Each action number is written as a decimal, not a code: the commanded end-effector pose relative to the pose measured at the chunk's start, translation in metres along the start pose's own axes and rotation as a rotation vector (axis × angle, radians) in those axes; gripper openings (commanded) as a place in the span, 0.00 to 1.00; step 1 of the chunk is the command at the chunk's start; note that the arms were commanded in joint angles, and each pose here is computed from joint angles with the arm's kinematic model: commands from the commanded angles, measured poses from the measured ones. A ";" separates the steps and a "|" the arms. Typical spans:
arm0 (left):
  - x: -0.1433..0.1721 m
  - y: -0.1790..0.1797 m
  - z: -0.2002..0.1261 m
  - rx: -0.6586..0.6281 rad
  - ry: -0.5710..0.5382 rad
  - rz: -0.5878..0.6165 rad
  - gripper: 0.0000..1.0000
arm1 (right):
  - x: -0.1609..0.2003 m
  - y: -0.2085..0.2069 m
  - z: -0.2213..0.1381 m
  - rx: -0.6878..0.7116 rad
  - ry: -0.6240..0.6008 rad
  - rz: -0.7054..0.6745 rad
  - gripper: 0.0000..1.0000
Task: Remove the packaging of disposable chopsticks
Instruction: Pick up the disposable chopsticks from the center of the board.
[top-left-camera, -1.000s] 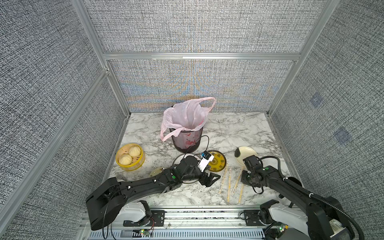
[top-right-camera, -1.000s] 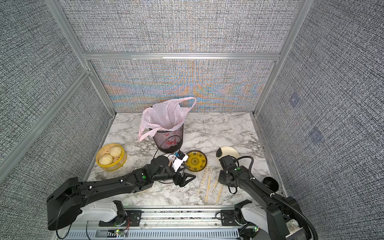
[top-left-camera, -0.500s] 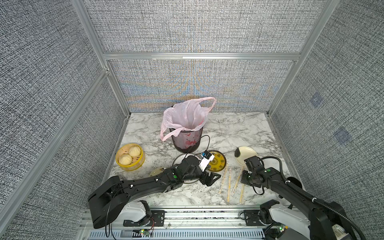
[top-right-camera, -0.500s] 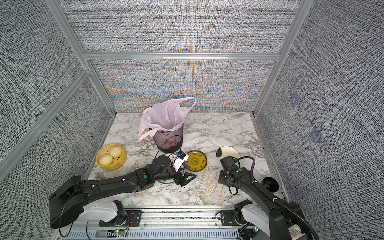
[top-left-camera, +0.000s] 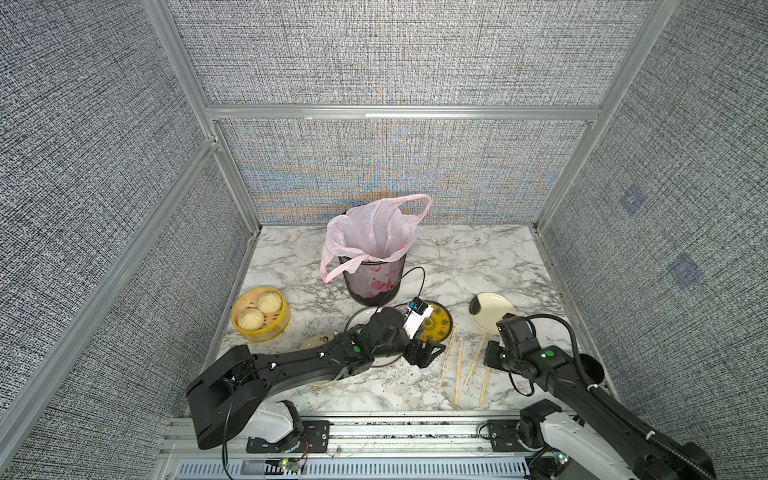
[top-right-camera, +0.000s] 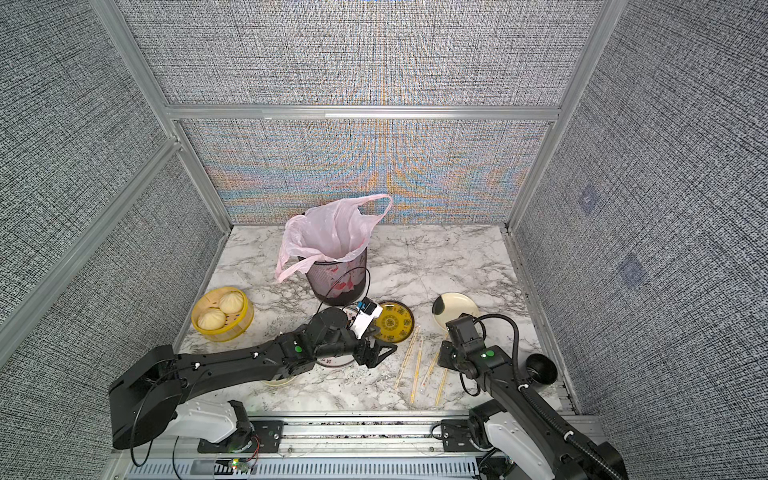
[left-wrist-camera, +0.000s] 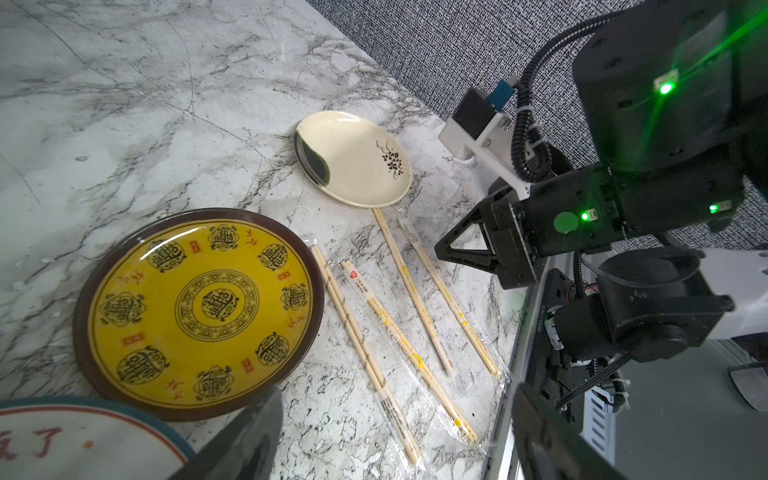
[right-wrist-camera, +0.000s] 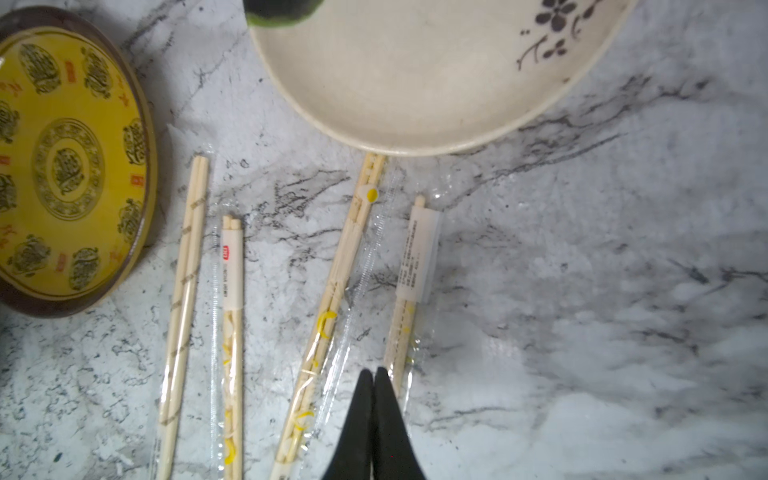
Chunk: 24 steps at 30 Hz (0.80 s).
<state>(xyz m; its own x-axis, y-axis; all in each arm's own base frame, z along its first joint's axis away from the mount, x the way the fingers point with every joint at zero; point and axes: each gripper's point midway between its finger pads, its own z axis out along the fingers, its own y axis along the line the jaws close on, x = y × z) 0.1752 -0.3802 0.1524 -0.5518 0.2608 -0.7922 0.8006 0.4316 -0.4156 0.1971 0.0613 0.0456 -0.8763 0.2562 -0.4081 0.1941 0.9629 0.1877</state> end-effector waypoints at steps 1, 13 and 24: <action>-0.004 -0.001 0.003 0.008 -0.013 0.000 0.86 | 0.004 -0.010 0.002 0.060 0.020 0.042 0.00; -0.002 -0.003 -0.004 0.019 -0.028 0.003 0.86 | 0.008 -0.013 0.023 0.137 0.150 0.056 0.34; -0.001 -0.001 -0.008 0.008 -0.036 0.012 0.86 | 0.010 -0.014 0.028 0.169 0.198 0.058 0.32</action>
<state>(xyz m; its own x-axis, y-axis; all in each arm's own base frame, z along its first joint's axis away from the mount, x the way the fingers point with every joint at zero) 0.1706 -0.3741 0.1507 -0.5526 0.2517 -0.7945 0.8002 0.4266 -0.4214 0.1997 0.0522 0.0155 -0.9255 0.2969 -0.2352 0.2934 0.9547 0.0503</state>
